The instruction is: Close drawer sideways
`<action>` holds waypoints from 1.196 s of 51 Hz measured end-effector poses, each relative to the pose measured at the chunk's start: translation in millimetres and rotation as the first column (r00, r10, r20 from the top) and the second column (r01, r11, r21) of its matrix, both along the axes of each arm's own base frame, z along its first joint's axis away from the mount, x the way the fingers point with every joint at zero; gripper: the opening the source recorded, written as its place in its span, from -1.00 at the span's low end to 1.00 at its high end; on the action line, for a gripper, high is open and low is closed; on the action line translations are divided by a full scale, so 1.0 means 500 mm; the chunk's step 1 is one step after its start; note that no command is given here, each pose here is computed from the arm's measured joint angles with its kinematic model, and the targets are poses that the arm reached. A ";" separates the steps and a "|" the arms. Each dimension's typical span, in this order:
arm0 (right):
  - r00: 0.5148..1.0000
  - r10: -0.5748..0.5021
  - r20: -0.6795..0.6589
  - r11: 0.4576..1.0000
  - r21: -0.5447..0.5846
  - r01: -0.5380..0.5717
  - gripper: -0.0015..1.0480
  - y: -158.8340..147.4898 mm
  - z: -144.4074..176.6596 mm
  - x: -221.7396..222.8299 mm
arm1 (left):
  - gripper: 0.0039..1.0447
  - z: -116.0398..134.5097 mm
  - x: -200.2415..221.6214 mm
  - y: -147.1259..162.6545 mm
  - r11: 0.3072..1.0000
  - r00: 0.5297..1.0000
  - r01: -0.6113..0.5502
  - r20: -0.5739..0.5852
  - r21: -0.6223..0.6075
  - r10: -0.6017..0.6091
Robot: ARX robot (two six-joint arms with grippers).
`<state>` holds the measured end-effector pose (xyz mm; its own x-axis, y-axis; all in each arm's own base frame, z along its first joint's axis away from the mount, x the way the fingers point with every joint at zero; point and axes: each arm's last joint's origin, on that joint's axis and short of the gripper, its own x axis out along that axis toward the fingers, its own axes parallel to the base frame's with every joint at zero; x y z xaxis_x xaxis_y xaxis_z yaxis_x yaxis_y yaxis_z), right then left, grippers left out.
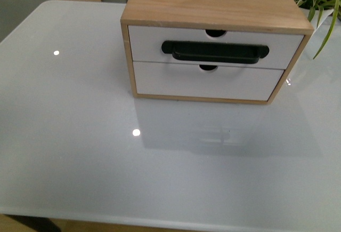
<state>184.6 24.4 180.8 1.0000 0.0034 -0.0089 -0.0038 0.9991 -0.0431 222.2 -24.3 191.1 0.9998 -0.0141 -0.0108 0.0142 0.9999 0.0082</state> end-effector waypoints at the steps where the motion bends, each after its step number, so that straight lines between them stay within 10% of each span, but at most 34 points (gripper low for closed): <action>1: 1.000 0.002 -0.005 1.000 0.003 -0.002 -0.39 -0.002 -0.003 -0.004 | -0.24 -0.003 -0.005 0.002 1.000 1.000 -0.001 -0.002 0.000 0.001; 9: 1.000 -0.001 -0.004 1.000 0.028 0.002 -0.96 -0.021 -0.014 -0.043 | -0.98 -0.018 -0.060 0.021 1.000 1.000 -0.009 0.005 -0.003 0.009; 61: 1.000 0.000 0.027 0.999 0.033 -0.001 -0.96 -0.048 -0.016 -0.142 | -0.97 -0.038 -0.202 0.048 1.000 1.000 -0.012 0.026 -0.007 0.012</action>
